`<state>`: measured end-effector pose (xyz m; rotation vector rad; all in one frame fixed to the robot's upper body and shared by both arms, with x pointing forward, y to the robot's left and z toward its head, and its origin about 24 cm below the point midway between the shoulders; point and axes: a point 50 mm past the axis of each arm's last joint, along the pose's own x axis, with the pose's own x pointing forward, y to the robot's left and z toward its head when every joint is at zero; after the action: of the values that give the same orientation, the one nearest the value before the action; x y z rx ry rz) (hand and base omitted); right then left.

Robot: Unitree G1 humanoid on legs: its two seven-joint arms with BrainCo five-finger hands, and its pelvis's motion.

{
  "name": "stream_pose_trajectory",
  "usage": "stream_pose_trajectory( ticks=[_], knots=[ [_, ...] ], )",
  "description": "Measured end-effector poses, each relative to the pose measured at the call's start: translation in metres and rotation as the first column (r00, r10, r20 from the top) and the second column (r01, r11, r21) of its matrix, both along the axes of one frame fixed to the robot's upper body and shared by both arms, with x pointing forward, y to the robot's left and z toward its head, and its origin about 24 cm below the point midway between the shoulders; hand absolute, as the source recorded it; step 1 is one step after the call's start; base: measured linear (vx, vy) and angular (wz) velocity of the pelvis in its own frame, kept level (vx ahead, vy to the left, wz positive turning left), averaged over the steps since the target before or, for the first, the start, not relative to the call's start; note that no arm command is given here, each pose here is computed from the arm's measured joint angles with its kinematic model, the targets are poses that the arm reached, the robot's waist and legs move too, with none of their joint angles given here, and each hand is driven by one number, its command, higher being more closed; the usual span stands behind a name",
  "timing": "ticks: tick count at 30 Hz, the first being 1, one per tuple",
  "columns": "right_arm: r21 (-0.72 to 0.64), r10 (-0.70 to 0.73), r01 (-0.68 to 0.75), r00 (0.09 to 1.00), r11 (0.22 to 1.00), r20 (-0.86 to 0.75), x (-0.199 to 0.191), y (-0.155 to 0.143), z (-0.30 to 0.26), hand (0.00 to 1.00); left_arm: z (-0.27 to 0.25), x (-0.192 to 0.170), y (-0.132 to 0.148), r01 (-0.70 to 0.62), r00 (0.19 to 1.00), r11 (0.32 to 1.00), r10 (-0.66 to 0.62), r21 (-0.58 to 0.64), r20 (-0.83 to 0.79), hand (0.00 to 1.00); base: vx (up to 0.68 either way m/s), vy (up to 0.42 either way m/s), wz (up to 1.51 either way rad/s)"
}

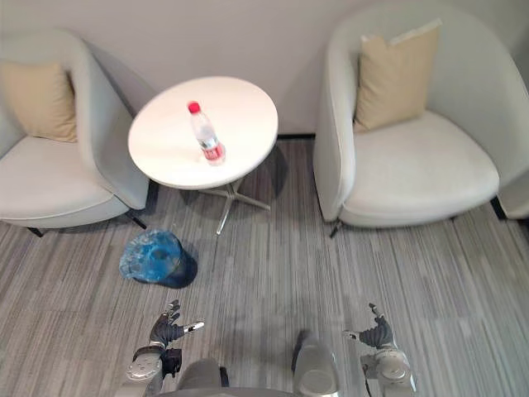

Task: Gather rubbish on tea table into small bin, then transfer packed bag to large trash can.

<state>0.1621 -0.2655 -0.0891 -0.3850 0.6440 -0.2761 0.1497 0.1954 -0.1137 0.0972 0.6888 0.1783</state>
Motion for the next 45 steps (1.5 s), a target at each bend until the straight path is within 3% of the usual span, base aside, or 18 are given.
stream_pose_trajectory(
  ticks=[8, 17, 23, 30, 39, 45],
  knots=[
    [0.029, 0.011, -0.011, 1.000, 1.000, -0.003, 0.002, 0.011, -0.004, 0.00, -0.008, -0.013, -0.001, 0.005, 0.998, 1.000, -0.005, -0.004, -0.058, 0.00, 0.33, 0.139, 0.07],
    [0.013, 0.135, -0.135, 0.990, 0.991, 0.028, 0.010, 0.034, 0.001, 0.00, 0.001, -0.004, 0.014, 0.040, 0.999, 0.997, -0.039, 0.058, -0.018, 0.00, 0.33, -0.021, 0.48],
    [-0.115, 0.314, -0.298, 0.936, 0.948, 0.159, 0.028, 0.044, 0.035, 0.00, -0.003, -0.014, -0.005, 0.029, 0.999, 1.000, -0.029, -0.004, -0.024, 0.00, 0.26, -0.101, 0.14],
    [-0.129, 0.455, -0.436, 0.858, 0.891, 0.237, 0.038, 0.073, 0.048, 0.00, -0.008, -0.029, -0.003, 0.040, 0.998, 0.999, -0.040, 0.001, -0.056, 0.00, 0.08, 0.021, 0.18],
    [-0.171, 0.475, -0.443, 0.801, 0.880, 0.365, 0.073, 0.092, 0.073, 0.00, -0.010, -0.036, -0.002, 0.043, 0.996, 0.999, -0.043, 0.000, -0.075, 0.00, -0.04, 0.022, 0.15],
    [-0.156, 0.392, -0.361, 0.805, 0.919, 0.445, 0.101, 0.093, 0.086, 0.00, -0.011, -0.039, -0.001, 0.038, 0.996, 0.999, -0.038, 0.001, -0.082, 0.00, -0.14, -0.023, 0.31]
  ],
)
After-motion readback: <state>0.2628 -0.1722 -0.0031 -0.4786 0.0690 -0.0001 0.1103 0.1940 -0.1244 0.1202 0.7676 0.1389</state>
